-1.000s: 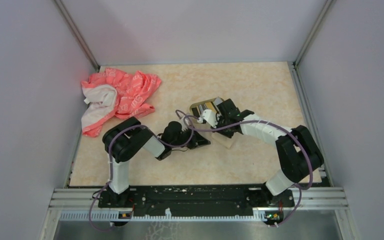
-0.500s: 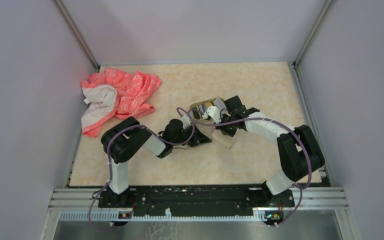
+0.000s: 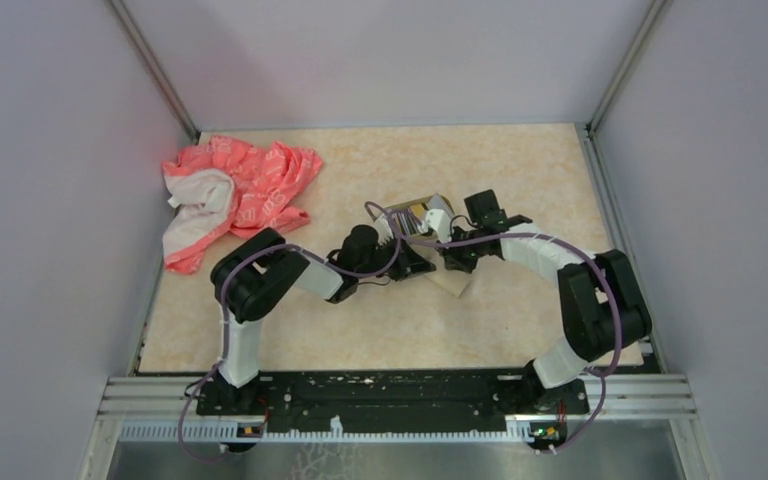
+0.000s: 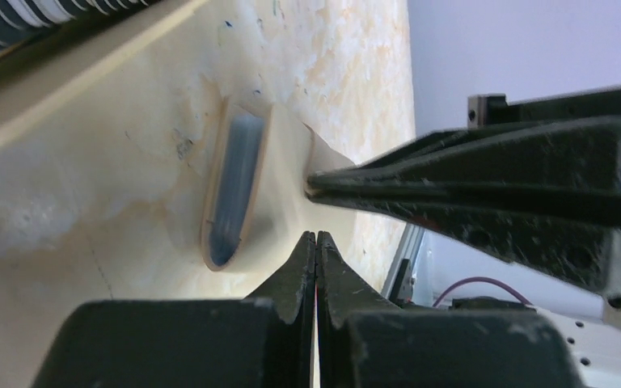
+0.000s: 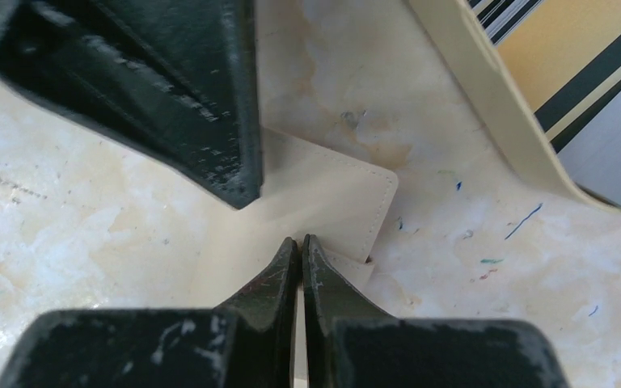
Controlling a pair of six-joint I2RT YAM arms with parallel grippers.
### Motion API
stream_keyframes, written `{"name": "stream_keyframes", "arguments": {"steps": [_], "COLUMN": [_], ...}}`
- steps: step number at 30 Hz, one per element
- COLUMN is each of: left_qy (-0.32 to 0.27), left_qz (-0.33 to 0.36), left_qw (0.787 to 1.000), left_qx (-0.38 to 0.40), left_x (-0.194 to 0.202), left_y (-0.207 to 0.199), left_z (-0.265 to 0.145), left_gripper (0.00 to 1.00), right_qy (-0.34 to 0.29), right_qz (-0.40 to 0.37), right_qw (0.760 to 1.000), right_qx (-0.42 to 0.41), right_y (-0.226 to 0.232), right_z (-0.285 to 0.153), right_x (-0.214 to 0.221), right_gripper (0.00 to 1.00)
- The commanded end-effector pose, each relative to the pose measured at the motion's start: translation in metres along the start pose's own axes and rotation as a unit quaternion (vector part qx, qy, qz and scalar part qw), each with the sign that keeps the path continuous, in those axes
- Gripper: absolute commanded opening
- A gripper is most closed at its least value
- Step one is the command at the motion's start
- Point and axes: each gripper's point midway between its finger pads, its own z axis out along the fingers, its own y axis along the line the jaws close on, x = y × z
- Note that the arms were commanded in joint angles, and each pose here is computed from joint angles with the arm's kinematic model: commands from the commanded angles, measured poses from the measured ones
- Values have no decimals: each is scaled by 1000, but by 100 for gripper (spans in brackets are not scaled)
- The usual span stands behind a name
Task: Put the credit cards into the card holder
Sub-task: Close the card holder at the center of the board.
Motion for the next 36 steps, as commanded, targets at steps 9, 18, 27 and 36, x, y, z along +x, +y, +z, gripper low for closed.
{"name": "stream_keyframes", "arguments": {"steps": [9, 18, 27, 36], "left_qy": [4, -14, -108, -127], "left_qz": [25, 88, 274, 336], "left_qw": [996, 993, 955, 900], "left_qx": [-91, -83, 42, 247], "left_x": [-1, -9, -36, -33], "left_y": [29, 19, -58, -67], "left_z": [30, 19, -36, -77], "left_gripper": [0, 0, 9, 91], "right_qy": [104, -33, -126, -127], "right_qz": [110, 45, -55, -97], "right_qw": [978, 993, 986, 985], "right_qx": [-142, -105, -91, -64], "right_y": [91, 69, 69, 57], "right_z": [-25, -58, -102, -100], "right_x": [67, -4, -48, -36], "right_gripper": [10, 48, 60, 66]}}
